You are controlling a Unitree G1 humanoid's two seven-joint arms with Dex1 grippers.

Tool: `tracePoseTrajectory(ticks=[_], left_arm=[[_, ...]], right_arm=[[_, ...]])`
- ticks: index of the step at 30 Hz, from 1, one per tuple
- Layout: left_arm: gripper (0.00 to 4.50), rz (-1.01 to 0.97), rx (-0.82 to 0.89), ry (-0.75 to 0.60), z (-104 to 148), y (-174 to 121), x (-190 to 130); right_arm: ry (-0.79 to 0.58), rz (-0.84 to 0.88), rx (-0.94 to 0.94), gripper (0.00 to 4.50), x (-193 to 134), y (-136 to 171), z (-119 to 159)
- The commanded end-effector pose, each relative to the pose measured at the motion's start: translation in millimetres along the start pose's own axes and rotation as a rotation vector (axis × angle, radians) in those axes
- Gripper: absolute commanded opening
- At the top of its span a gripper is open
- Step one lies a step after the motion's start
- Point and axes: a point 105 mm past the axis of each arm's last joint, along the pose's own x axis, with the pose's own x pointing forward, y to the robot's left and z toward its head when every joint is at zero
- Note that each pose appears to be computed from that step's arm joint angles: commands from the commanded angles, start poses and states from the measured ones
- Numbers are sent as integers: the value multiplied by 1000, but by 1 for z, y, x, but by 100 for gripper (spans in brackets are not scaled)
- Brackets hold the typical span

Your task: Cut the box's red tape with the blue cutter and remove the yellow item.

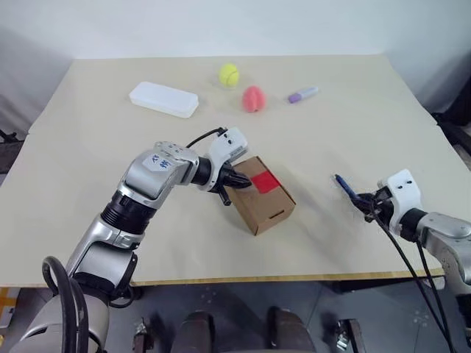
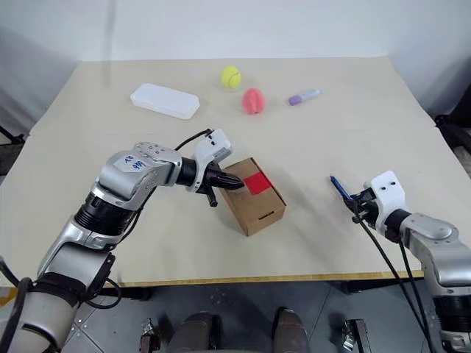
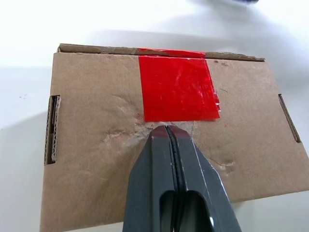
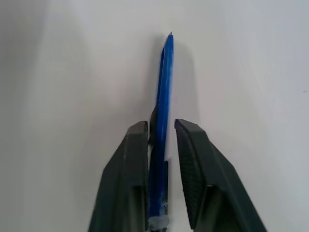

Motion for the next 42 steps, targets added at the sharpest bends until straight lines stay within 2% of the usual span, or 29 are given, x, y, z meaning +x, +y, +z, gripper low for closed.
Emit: tracePoseTrajectory(ticks=[1,4,8,11,18,19,24,28,32,34,35,36,38,42], left_arm=[[0,39,-5,19,-7,5,-2],[0,39,-8,17,-7,4,-2],[0,38,-10,11,-5,5,0],[0,39,-9,8,-3,6,0],[0,40,2,-8,3,11,-2],[0,38,2,-12,4,12,-3],[0,29,1,-33,11,16,-9],[0,11,-15,-44,16,19,-23],[0,-25,-16,-39,19,16,-39],[0,-30,-16,-42,20,15,-48],[0,-27,-20,-44,21,16,-51],[0,-24,-27,-44,20,16,-54],[0,-19,-36,-27,15,16,-60],[0,-21,-76,37,-8,12,-67]], right_arm=[[-13,-40,-78,120,-8,-14,12],[1,-53,-101,155,-12,-19,11],[-4,-66,-141,161,-18,-23,19],[-11,-70,-156,198,-19,-25,25],[-38,-73,-241,427,-21,-24,44],[-50,-64,-236,447,-21,-24,47],[-95,-37,-187,447,-17,-25,52],[-205,-94,-121,447,-7,-35,69],[-175,-40,-73,447,17,-31,73],[-185,23,-59,408,28,-21,82],[-192,43,-69,406,32,-17,86],[-196,60,-80,364,36,-14,90],[-202,96,-87,321,42,-7,96],[-202,195,-121,175,54,12,106]])
